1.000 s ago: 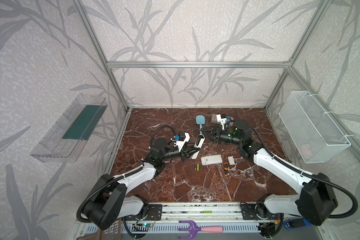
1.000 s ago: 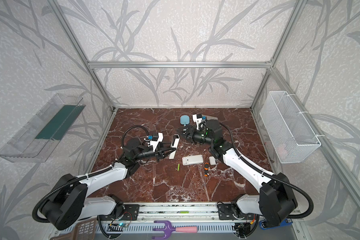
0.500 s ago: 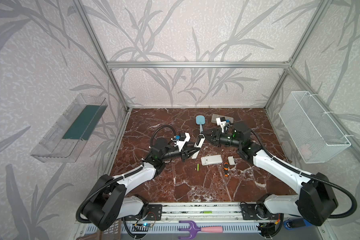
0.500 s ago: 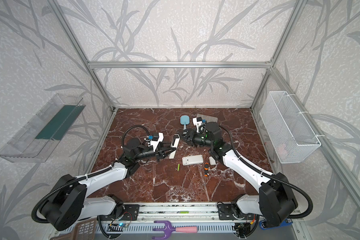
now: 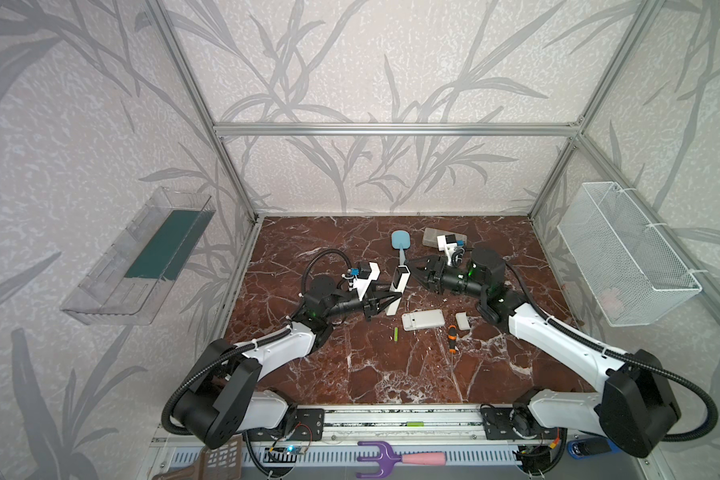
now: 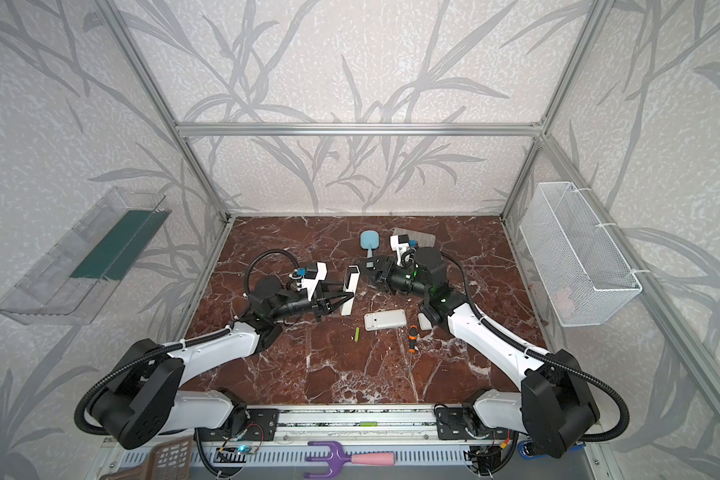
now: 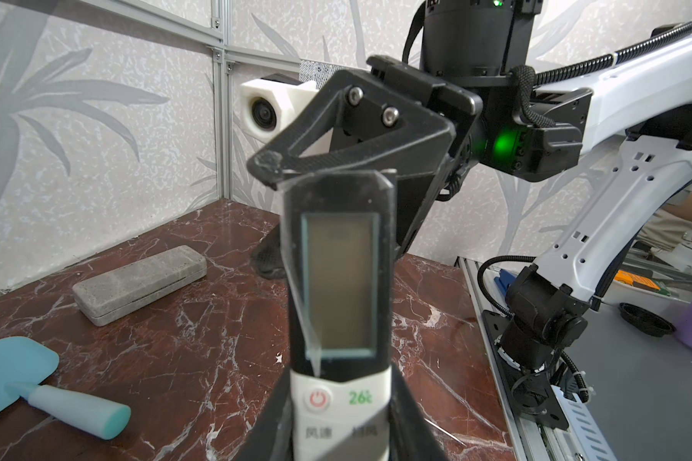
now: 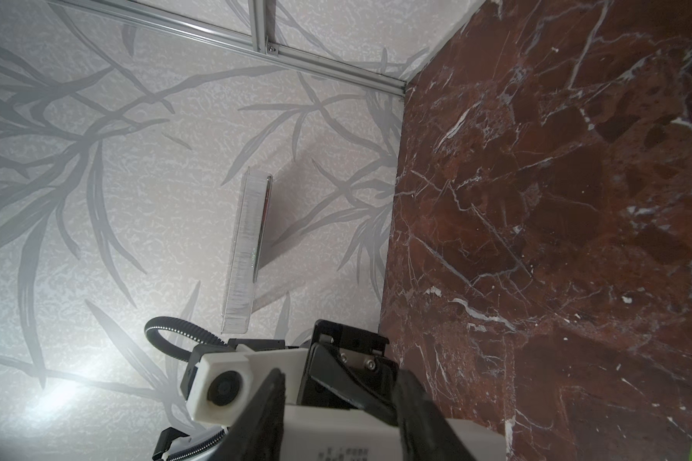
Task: Unload the batteries from the remote control
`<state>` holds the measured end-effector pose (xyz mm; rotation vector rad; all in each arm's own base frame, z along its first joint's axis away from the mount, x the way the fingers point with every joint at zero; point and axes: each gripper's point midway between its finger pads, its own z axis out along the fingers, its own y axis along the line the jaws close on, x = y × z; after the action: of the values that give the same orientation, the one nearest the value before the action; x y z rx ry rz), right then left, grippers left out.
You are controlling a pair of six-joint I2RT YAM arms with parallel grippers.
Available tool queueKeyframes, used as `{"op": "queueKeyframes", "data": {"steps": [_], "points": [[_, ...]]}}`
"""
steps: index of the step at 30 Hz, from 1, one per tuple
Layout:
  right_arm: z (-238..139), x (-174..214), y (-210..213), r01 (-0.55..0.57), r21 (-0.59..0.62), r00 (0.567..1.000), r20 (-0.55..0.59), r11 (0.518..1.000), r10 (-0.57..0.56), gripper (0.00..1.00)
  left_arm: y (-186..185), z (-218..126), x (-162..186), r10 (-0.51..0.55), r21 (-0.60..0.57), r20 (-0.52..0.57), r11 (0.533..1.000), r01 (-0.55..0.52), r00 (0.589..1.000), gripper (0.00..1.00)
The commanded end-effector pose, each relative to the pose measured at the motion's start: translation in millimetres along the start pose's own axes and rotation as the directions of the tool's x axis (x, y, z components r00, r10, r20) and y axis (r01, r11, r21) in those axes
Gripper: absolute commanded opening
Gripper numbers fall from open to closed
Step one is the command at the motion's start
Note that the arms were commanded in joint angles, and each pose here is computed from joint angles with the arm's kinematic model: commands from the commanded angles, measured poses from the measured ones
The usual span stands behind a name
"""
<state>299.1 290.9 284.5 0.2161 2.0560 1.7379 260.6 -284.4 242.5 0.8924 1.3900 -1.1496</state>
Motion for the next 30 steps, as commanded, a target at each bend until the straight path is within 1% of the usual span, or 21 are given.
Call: {"op": "queueKeyframes", "data": {"steps": [1,6,10,16,22,30], "points": [[-6,2,26,0.053,-0.076,0.999,0.0,0.996,-0.053,0.47,-1,2,-13,0.017,0.02,0.041,1.0,-0.018,0.999,0.0],[-6,0,26,0.052,-0.076,0.999,0.012,0.996,-0.052,0.47,-2,1,-11,0.016,0.025,0.039,1.0,-0.017,0.999,0.0],[-9,-3,26,0.062,-0.079,0.998,0.037,0.995,-0.06,0.52,-1,-1,-8,0.011,0.017,0.036,1.0,-0.012,0.999,0.0],[-9,-2,26,0.064,-0.087,0.998,0.035,0.994,-0.061,0.53,0,-3,-11,0.005,0.01,0.043,1.0,-0.006,0.999,0.0],[-6,3,19,0.062,-0.079,0.998,0.018,0.995,-0.06,0.51,0,-1,-18,-0.001,0.019,0.061,1.0,-0.001,0.998,0.0],[8,14,6,0.012,-0.09,1.0,-0.028,0.996,-0.015,0.45,-1,-1,-22,0.006,0.024,0.067,1.0,-0.008,0.998,0.0]]}}
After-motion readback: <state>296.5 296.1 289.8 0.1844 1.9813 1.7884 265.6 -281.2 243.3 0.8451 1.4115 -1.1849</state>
